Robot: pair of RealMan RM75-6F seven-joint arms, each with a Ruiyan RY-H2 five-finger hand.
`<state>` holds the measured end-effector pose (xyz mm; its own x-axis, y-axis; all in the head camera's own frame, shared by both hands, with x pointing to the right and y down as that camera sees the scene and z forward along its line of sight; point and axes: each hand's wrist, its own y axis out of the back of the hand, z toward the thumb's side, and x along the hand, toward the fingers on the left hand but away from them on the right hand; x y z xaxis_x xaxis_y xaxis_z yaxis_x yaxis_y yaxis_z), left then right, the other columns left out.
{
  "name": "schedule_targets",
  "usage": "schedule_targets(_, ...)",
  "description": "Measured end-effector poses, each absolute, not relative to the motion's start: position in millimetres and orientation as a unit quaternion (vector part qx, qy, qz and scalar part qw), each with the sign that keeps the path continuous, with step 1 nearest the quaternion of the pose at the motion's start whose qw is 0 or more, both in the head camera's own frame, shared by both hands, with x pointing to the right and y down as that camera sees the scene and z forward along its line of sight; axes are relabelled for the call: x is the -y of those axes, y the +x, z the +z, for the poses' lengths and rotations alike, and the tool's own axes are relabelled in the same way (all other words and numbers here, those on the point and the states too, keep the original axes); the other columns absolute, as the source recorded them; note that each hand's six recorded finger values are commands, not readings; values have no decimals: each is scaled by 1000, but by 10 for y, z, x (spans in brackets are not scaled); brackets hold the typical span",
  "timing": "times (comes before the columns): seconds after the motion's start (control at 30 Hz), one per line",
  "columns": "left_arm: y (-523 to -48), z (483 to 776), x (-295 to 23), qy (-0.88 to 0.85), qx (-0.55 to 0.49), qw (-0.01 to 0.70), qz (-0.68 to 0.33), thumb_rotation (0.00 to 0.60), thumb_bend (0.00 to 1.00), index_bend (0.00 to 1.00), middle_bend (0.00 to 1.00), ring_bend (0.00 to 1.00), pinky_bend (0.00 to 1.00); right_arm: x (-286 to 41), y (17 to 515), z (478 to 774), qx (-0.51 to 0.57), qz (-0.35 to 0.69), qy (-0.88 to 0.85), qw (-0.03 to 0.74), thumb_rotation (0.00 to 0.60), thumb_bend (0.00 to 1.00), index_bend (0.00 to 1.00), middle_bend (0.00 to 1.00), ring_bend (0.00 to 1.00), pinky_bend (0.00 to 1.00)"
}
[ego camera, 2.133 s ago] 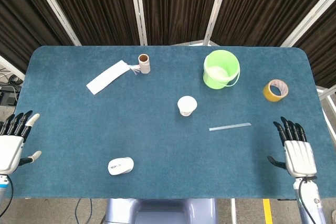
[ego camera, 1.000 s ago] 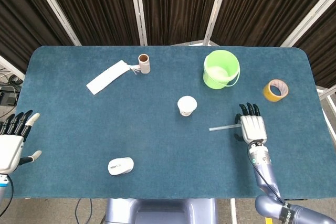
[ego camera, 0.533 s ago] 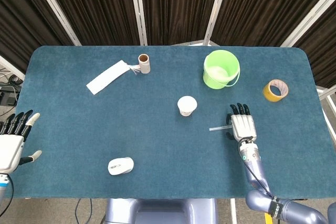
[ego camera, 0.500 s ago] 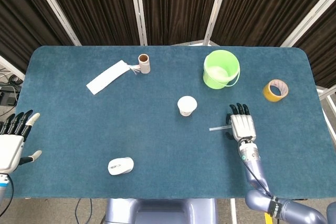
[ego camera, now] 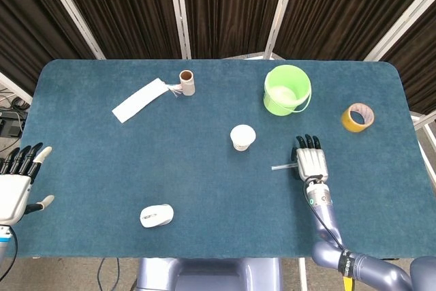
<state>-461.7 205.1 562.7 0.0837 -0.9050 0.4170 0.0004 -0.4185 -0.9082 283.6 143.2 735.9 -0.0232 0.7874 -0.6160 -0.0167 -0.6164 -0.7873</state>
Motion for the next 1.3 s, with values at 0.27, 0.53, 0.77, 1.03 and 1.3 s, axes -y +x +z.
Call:
schedule_targets(0.27, -4617, 5626, -2050, -620, -365, 397, -570, 600, 20, 29, 0, 0, 0, -1457, 2844, 7434, 309, 652, -624, 299, 600, 344, 498, 121, 0, 0)
schedule_targets(0.53, -4616, 5627, -2047, -620, -365, 396, -570, 600, 22, 29, 0, 0, 0, -1479, 2836, 7473, 306, 654, -625, 295, 600, 344, 498, 121, 0, 0)
schedule_targets(0.77, -4617, 5627, -2048, -620, -365, 396, -570, 600, 22, 30, 0, 0, 0, -1501, 2857, 7495, 310, 657, -625, 285, 600, 379, 533, 126, 0, 0)
schedule_targets(1.03, -4617, 5628, -2047, -620, -365, 396, -570, 600, 24, 31, 0, 0, 0, -1488, 2800, 7469, 318, 647, -632, 284, 600, 405, 553, 135, 0, 0)
schedule_targets(1.3, -4616, 5628, -2046, -620, -365, 396, -570, 600, 25, 32, 0, 0, 0, -1441, 2725, 7320, 345, 625, -645, 272, 600, 402, 554, 135, 0, 0)
